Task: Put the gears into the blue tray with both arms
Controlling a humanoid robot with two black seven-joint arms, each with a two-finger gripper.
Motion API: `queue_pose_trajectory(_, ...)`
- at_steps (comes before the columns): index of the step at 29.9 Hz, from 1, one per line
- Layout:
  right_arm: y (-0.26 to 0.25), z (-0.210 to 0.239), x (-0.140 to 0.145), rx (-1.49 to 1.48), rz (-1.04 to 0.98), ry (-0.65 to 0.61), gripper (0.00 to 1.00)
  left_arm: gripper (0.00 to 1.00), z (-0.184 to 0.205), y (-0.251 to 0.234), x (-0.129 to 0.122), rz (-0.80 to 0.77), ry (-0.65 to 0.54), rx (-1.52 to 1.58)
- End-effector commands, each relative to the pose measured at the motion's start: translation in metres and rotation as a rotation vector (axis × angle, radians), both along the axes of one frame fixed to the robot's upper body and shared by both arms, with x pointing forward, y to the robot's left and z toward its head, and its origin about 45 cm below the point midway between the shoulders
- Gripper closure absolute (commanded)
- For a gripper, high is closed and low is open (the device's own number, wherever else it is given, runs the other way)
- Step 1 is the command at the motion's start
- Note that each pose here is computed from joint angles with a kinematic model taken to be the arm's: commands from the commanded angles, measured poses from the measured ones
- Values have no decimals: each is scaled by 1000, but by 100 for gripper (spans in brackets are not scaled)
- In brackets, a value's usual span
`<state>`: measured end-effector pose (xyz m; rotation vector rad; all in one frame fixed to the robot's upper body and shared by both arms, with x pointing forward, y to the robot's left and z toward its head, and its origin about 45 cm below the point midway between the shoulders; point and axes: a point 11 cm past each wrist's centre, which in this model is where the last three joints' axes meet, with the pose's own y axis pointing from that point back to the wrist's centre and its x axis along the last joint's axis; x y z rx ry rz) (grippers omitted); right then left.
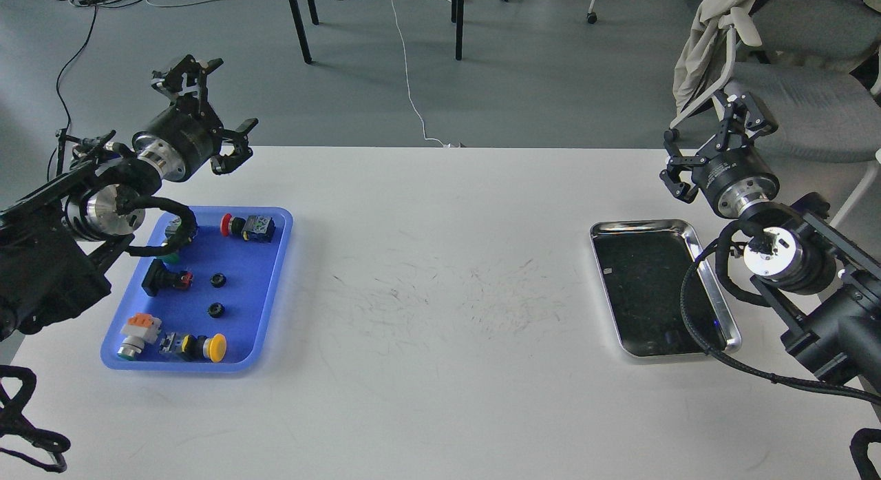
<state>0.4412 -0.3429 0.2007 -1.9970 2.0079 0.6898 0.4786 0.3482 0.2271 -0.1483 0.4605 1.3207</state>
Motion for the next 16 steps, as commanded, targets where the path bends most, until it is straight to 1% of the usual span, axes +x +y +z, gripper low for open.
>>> queue_pose_trajectory(1, 4, -9, -6, 2, 23, 22, 2, 1, -1, 1, 0, 3, 2, 1)
queue_pose_trajectory(16, 3, -10, -7, 6, 26, 12, 2, 1, -4, 3, -2, 9, 8, 3)
